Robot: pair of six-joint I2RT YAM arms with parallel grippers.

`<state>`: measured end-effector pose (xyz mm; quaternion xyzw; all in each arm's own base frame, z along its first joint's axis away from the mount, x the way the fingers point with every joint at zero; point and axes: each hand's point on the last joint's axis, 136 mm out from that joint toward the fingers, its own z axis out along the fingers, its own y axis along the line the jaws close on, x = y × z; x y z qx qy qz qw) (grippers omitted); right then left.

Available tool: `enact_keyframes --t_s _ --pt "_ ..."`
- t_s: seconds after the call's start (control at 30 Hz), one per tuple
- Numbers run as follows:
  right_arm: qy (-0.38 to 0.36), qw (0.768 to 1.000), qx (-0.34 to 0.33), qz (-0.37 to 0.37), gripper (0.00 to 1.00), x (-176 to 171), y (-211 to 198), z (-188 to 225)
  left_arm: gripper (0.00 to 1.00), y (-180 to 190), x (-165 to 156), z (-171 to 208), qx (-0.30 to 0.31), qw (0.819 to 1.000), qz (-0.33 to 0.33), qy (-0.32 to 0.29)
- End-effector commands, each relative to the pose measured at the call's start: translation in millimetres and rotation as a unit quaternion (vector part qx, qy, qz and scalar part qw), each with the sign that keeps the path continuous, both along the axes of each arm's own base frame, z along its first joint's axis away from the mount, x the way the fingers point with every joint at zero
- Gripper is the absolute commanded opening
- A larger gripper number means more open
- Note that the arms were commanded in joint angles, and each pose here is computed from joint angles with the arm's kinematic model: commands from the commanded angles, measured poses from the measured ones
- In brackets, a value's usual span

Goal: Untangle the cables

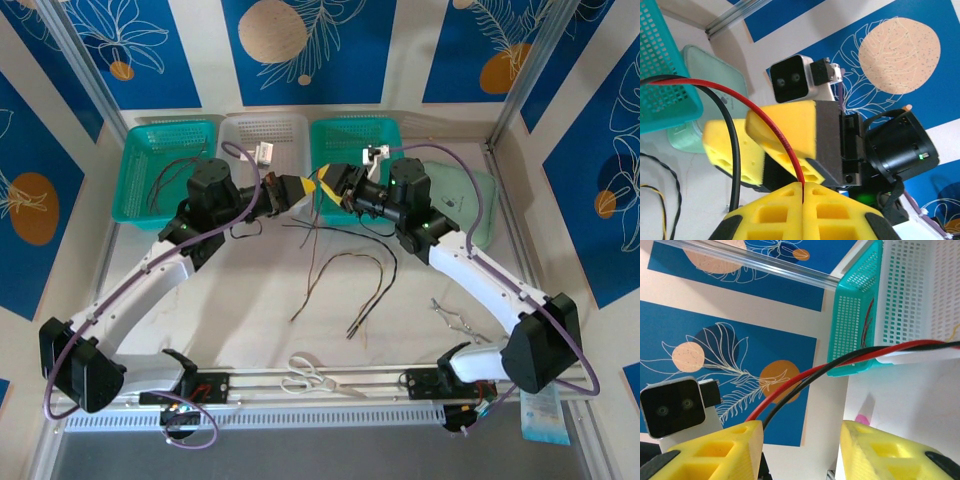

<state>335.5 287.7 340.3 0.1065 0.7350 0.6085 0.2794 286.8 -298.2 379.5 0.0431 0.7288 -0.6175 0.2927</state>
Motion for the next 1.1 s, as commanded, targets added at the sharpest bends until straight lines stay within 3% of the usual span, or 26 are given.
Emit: enact_keyframes --t_s 0.0,0.33,0.53,0.67,0.73,0.87,0.93,1.0,1.07 --pt "-0.009 0.999 0.031 0.001 0.45 6.8 2.8 7.2 0.00 -5.9 -7.7 25.8 -0.024 0.999 -0.022 -0.023" --pt "0.001 0.999 0.039 0.022 0.45 7.6 13.5 4.1 0.00 -6.9 -6.2 39.6 -0.039 0.999 -0.021 -0.024" --pt "-0.048 0.998 -0.039 0.006 0.45 -12.0 -13.9 -6.2 0.00 -5.3 9.1 51.3 -0.037 0.999 0.009 0.008" --pt "-0.148 0.981 -0.125 -0.006 0.45 -28.6 -47.6 1.7 0.00 -2.2 15.4 60.3 -0.043 0.999 0.030 0.015" --pt "-0.220 0.959 -0.182 0.000 0.45 -38.1 -58.9 9.6 0.00 -2.5 17.0 62.6 -0.044 0.998 0.032 0.020" --pt "-0.365 0.883 -0.295 0.022 0.44 -52.1 -69.8 22.9 0.00 -5.0 16.5 67.4 -0.057 0.997 0.024 0.035" --pt "-0.456 0.825 -0.331 0.041 0.44 -59.9 -67.6 27.5 0.00 -5.9 15.8 68.8 -0.064 0.997 0.020 0.042" --pt "-0.563 0.743 -0.357 0.058 0.45 -71.2 -61.7 29.6 0.00 -5.6 15.1 71.3 -0.073 0.996 0.018 0.046" --pt "-0.626 0.678 -0.381 0.053 0.45 -73.5 -58.8 32.1 0.00 -5.4 13.5 75.1 -0.085 0.995 0.015 0.048"
